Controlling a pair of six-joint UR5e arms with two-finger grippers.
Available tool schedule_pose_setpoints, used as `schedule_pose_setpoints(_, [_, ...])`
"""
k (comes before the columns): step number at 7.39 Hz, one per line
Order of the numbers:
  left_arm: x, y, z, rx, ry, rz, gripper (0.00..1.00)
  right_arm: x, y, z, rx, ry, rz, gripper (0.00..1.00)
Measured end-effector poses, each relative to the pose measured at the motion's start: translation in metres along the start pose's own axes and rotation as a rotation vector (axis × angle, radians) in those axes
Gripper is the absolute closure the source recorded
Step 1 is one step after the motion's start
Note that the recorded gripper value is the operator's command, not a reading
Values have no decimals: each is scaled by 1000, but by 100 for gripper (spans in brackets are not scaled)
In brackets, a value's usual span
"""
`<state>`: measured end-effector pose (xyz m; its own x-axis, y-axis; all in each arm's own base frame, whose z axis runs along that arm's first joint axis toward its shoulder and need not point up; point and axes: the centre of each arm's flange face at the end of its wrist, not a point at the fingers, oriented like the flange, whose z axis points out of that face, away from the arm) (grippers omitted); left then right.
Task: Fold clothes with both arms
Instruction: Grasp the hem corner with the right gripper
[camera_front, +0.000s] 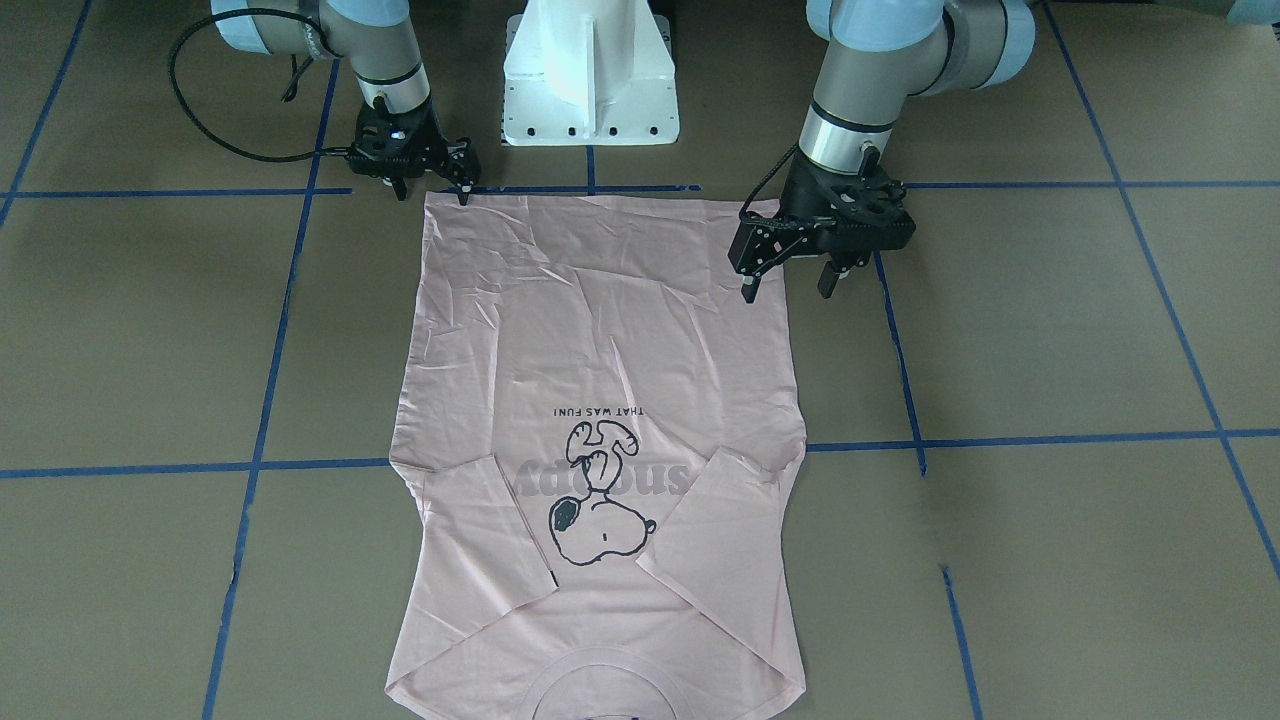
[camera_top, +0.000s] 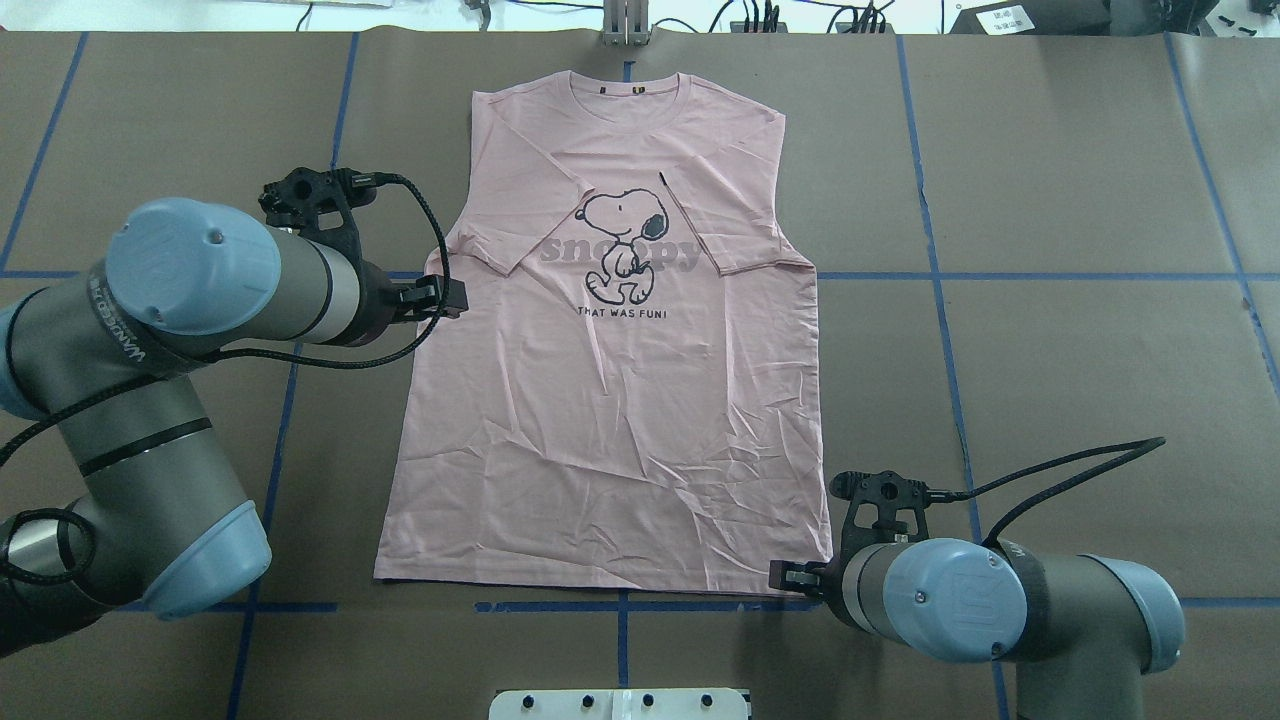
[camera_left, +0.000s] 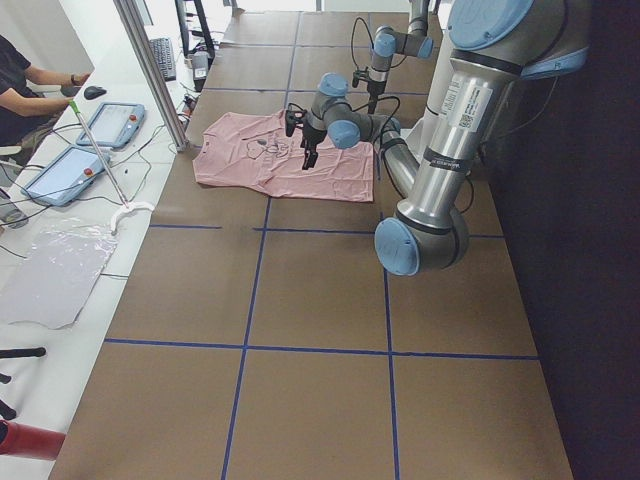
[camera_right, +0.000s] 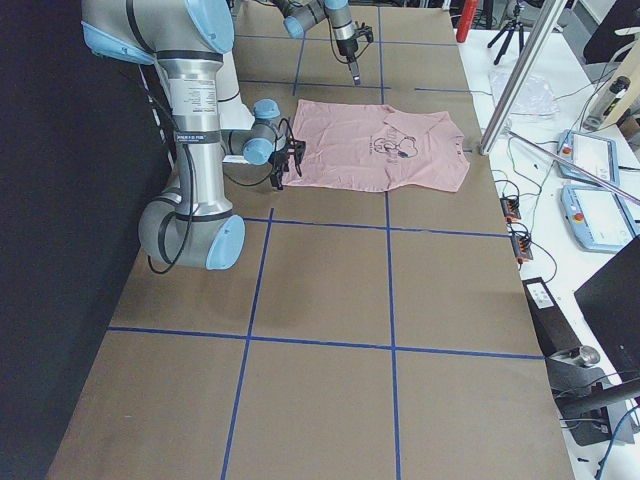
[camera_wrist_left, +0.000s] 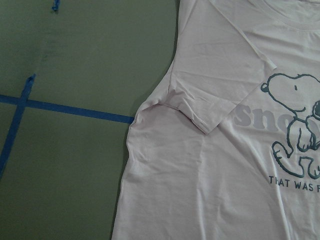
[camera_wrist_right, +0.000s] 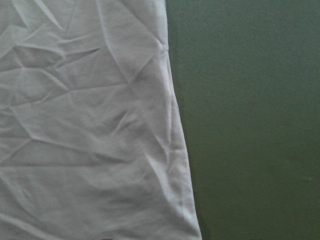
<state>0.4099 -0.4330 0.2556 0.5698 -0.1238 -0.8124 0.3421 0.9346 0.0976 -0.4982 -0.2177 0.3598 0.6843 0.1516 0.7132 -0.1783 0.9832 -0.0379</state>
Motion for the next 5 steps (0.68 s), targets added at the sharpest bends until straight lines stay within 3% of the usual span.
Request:
schedule_pose_setpoints(3, [0, 0, -1, 1, 1, 0, 0, 1, 0, 0, -3, 1, 0, 69])
schedule_pose_setpoints(5, [2, 0, -1, 0, 4, 1, 0, 1, -1, 0, -3, 2, 0, 94])
